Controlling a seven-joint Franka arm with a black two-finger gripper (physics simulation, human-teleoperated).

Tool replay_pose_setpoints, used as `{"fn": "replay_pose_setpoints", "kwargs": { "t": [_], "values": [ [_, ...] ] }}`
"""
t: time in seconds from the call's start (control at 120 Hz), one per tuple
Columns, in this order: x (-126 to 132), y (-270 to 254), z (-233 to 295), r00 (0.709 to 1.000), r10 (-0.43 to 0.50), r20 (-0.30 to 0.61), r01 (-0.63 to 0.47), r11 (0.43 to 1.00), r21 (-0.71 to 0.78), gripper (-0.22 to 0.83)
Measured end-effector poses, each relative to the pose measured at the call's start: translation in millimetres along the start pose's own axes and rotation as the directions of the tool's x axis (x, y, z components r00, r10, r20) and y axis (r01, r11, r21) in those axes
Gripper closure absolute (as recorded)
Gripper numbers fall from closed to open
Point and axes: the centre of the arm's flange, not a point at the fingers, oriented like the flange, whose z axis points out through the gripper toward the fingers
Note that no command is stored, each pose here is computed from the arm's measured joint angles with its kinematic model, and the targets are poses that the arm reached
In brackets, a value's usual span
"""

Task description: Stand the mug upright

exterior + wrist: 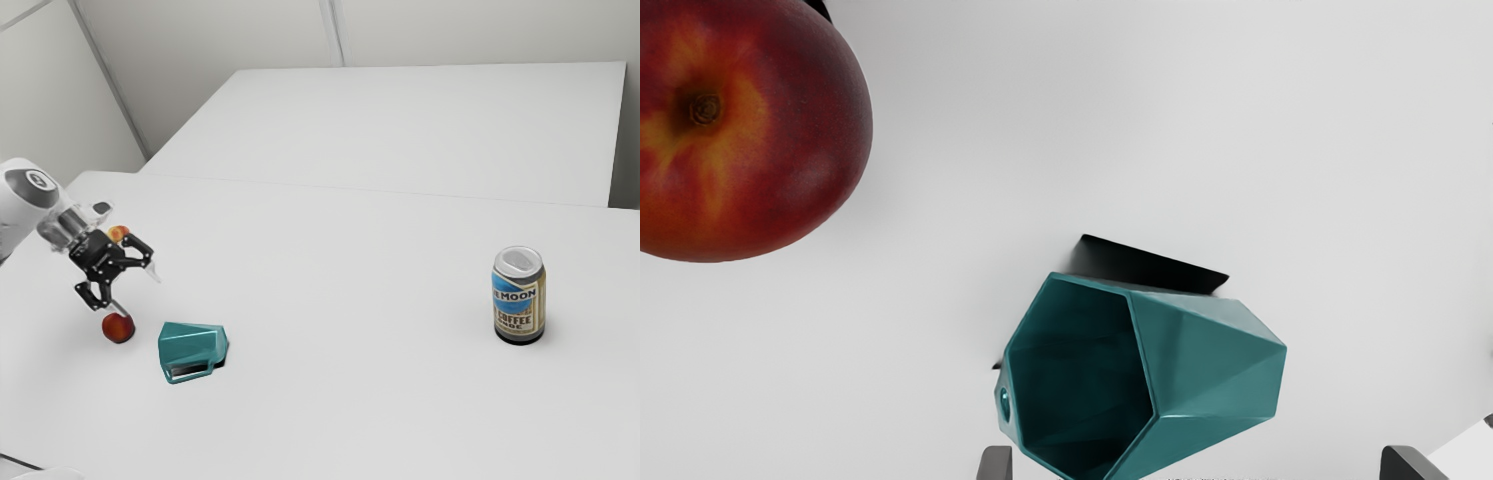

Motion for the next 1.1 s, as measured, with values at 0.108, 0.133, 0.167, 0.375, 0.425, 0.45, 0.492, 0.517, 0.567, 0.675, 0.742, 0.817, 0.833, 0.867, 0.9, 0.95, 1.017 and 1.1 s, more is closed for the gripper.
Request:
{"fn": "replay_pose_setpoints", "kwargs": {
  "t": [0.108, 0.133, 0.167, 0.375, 0.425, 0.45, 0.492, 0.517, 0.567, 0.675, 0.742, 0.817, 0.833, 0.867, 0.9, 0.95, 1.017, 1.1],
  "values": [
    [3.1, -14.5, 19.9, 0.999, -0.012, 0.049, 0.015, 0.998, -0.061, 0.00],
    [2.4, -16.4, 24.8, 0.998, -0.012, 0.059, 0.017, 0.997, -0.072, 0.00],
    [1.4, -18.1, 31.2, 0.997, -0.012, 0.072, 0.018, 0.996, -0.087, 0.00],
    [0.3, -11.2, 59.4, 0.995, 0.006, 0.098, 0.011, 0.986, -0.166, 0.00],
    [0.9, -7.0, 65.6, 0.995, 0.012, 0.099, 0.006, 0.984, -0.179, 0.00],
    [0.9, -5.7, 68.9, 0.995, 0.013, 0.100, 0.005, 0.983, -0.185, 0.00],
    [0.8, -4.5, 74.0, 0.995, 0.014, 0.101, 0.006, 0.981, -0.196, 0.00],
    [0.5, -4.4, 77.3, 0.995, 0.013, 0.102, 0.007, 0.980, -0.201, 0.00],
    [0.2, -3.2, 82.7, 0.994, 0.015, 0.104, 0.007, 0.978, -0.208, 0.00],
    [-0.7, 0.9, 91.6, 0.994, 0.022, 0.107, 0.002, 0.975, -0.221, 0.00],
    [-1.2, 2.8, 93.6, 0.994, 0.029, 0.108, -0.004, 0.975, -0.223, 0.03],
    [-1.4, 3.4, 94.0, 0.993, 0.035, 0.108, -0.011, 0.975, -0.221, 0.19],
    [-1.5, 3.5, 93.9, 0.993, 0.037, 0.108, -0.012, 0.975, -0.221, 0.23],
    [-1.7, 3.6, 93.8, 0.993, 0.040, 0.108, -0.015, 0.975, -0.220, 0.32],
    [-2.0, 3.6, 93.5, 0.993, 0.043, 0.108, -0.018, 0.976, -0.218, 0.40],
    [-2.8, 4.4, 93.3, 0.993, 0.049, 0.108, -0.025, 0.976, -0.214, 0.49],
    [-5.0, 10.2, 94.2, 0.992, 0.066, 0.109, -0.042, 0.978, -0.206, 0.59],
    [-8.7, 19.4, 95.0, 0.990, 0.089, 0.108, -0.067, 0.978, -0.196, 0.66]
  ]
}}
